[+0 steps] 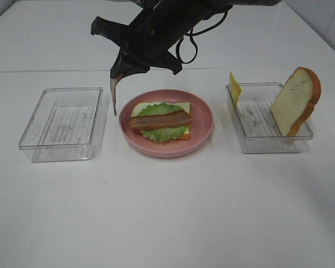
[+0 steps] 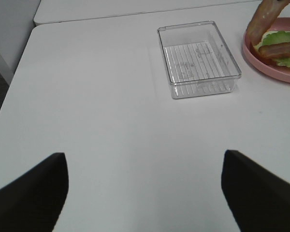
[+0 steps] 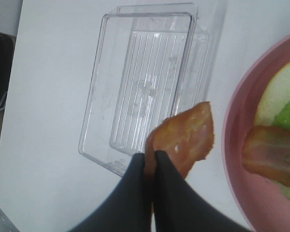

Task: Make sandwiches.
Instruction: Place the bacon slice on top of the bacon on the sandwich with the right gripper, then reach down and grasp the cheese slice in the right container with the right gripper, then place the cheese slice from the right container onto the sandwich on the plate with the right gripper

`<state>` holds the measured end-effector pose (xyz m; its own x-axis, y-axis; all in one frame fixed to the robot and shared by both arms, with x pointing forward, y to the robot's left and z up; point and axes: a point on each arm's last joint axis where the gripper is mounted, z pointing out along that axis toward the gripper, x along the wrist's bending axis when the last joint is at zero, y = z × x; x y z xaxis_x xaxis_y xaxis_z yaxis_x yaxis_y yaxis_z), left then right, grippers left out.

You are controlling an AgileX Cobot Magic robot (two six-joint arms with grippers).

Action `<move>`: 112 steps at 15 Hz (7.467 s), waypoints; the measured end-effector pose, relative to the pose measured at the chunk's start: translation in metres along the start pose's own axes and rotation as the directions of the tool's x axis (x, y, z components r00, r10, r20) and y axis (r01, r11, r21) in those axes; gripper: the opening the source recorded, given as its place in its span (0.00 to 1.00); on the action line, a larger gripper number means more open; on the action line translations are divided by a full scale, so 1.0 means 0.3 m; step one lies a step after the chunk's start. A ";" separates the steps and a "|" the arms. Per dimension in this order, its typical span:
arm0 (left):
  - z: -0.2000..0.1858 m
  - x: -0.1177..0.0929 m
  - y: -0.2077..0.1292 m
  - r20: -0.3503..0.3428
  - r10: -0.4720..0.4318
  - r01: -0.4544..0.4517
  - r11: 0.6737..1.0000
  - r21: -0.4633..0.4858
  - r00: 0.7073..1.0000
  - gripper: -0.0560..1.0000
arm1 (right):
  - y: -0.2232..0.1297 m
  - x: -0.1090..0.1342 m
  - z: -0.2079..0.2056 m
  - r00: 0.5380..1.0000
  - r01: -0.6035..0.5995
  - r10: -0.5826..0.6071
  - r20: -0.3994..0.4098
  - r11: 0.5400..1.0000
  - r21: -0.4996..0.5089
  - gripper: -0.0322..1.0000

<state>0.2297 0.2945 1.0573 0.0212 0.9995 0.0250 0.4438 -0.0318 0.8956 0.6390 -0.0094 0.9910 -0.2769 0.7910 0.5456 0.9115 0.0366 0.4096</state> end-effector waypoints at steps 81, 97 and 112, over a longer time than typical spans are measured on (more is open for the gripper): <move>0.000 0.001 0.000 -0.002 0.001 -0.001 1.000 0.000 1.000 0.80 | 0.202 -0.232 -0.470 0.873 0.111 -0.138 0.469 0.990 0.086 0.05; 0.000 0.001 0.000 -0.002 0.001 -0.001 1.000 0.000 1.000 0.80 | -0.035 -0.006 -0.028 0.965 0.183 -0.205 0.164 0.973 0.142 0.05; 0.000 0.001 0.000 -0.003 0.001 -0.001 1.000 0.000 1.000 0.80 | -0.026 -0.188 0.075 0.826 0.294 -0.352 0.439 0.935 0.197 0.05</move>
<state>0.2297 0.2948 1.0573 0.0194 0.9994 0.0275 0.4440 -0.0333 0.8954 0.6542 -0.0406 0.9407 -0.4163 0.9091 -0.0145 0.8309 0.3868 0.3999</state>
